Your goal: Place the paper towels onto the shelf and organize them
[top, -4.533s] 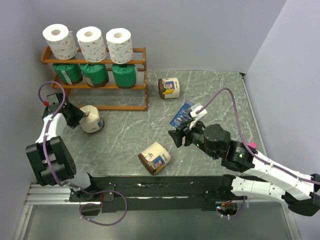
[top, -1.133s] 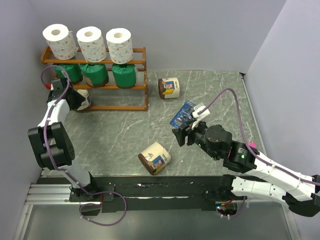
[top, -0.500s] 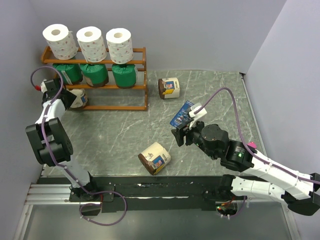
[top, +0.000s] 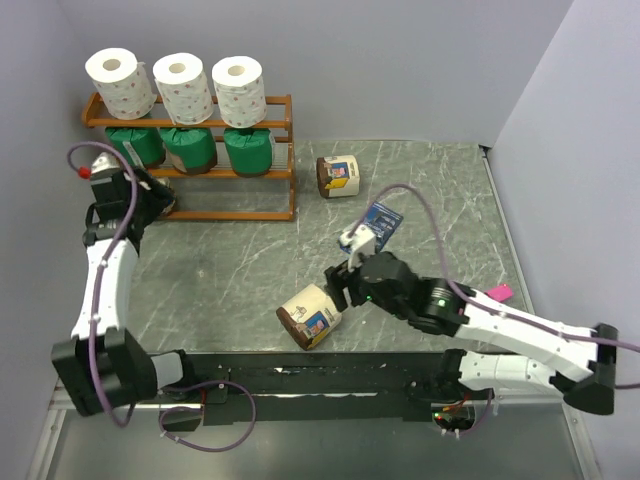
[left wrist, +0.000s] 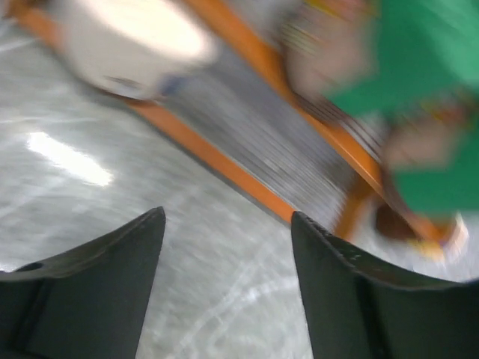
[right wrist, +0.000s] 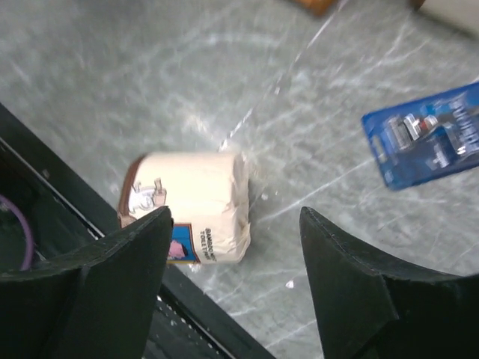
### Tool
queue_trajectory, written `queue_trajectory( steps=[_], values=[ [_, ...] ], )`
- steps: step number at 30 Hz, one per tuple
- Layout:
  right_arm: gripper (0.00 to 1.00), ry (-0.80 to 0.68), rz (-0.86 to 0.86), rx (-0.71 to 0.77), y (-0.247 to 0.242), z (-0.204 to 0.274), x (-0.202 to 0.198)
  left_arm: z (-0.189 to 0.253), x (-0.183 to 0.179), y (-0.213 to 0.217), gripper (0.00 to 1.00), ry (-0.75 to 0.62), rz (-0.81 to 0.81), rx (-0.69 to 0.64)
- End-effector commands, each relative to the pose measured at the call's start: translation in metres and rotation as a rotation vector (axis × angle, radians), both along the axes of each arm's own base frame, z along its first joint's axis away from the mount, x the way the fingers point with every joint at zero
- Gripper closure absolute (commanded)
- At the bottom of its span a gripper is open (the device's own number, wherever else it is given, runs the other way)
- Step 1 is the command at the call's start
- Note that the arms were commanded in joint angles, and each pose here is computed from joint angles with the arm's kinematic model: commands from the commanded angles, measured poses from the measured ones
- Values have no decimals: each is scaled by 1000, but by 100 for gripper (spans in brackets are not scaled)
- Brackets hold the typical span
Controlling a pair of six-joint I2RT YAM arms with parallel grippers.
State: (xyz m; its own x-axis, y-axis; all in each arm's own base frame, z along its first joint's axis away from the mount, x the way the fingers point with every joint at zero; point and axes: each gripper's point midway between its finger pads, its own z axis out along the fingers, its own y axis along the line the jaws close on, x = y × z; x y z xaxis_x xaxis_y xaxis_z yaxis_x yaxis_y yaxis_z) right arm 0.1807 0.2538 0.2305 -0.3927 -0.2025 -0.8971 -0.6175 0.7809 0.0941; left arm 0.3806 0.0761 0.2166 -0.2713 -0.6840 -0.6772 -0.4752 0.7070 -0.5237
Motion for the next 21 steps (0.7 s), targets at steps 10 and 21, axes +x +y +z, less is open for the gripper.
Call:
queue_trajectory(
  steps=[10,21],
  values=[
    [2,251,212,-33,37,-56,4,-12,-62,-112,5,-31,-461,52],
    [4,455,420,200,39,-78,3,-16,-75,-132,4,-48,-553,25]
  ],
)
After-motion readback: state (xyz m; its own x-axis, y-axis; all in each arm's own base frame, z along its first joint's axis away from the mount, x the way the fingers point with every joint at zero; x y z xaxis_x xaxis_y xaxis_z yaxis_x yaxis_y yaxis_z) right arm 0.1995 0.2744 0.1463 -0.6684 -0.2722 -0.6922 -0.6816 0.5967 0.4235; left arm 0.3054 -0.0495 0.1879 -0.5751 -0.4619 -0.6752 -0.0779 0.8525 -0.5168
